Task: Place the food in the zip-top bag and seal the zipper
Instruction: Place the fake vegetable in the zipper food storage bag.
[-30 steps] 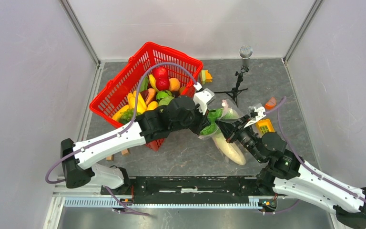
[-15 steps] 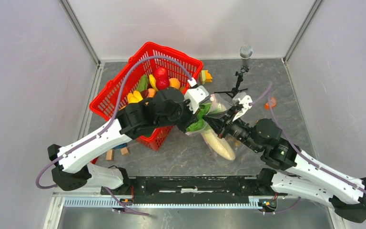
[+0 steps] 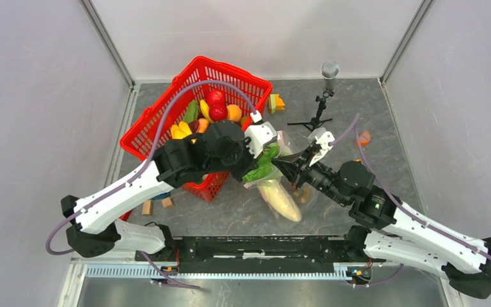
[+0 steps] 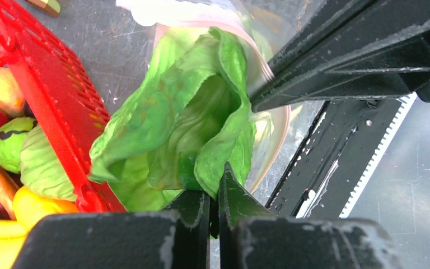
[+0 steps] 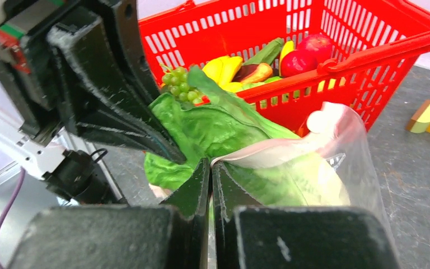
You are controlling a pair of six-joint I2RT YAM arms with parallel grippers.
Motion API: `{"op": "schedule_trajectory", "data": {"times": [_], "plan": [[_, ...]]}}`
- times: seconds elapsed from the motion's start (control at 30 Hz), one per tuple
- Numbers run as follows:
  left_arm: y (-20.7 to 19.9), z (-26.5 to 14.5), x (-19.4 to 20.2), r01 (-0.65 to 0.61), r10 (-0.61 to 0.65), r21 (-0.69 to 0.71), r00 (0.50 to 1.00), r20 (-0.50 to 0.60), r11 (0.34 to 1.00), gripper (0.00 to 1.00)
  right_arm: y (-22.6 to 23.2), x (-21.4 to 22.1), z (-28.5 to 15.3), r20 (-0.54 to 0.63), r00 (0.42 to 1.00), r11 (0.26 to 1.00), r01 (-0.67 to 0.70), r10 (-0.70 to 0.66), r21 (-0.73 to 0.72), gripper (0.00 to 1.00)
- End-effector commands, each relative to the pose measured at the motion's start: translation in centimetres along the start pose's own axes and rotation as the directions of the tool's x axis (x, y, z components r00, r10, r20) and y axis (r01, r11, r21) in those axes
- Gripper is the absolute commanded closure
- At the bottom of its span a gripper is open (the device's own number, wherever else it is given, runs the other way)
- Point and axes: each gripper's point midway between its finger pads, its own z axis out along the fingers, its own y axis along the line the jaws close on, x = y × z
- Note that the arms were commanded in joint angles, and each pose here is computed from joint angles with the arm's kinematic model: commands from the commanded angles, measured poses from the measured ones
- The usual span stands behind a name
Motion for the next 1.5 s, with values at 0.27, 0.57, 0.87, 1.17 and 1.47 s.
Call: {"op": "schedule_trajectory", "data": {"times": [0.27,0.57,0.87,1.17,1.47], "plan": [[0.1,-2.8,-1.7,0.142,-0.139,-0.008,0.979,0.149,0.99,0.98,4.7,-3.9,4.9,-0.042,0.992,0.974,0.111,-0.122,-0.198,0.95],[-1.6,2.3,-1.7,0.217,-0.222,0.055,0.969,0.111,0.975,0.98,-3.6,4.1,-0.2,-0.024,0.98,0.959,-0.187,0.197,0.215,0.94],[-4.8,8.1,-3.0,0.205,-0.205,0.196,0.979,-0.022,0.959,0.98,-6.4,4.4,-4.3,0.068,0.968,0.913,-0.249,0.24,0.322,0.93],[-3.6,12.1,-1.5,0.152,-0.131,0.11,0.976,-0.173,0.982,0.98,-4.6,-0.2,-5.9,0.206,0.952,0.947,-0.267,0.229,0.181,0.94],[-10.7,9.0,-3.7,0.102,-0.095,0.547,0.995,-0.042,0.831,0.98,-5.3,-2.7,-5.5,0.221,0.955,0.933,-0.253,0.198,0.256,0.95]]}}
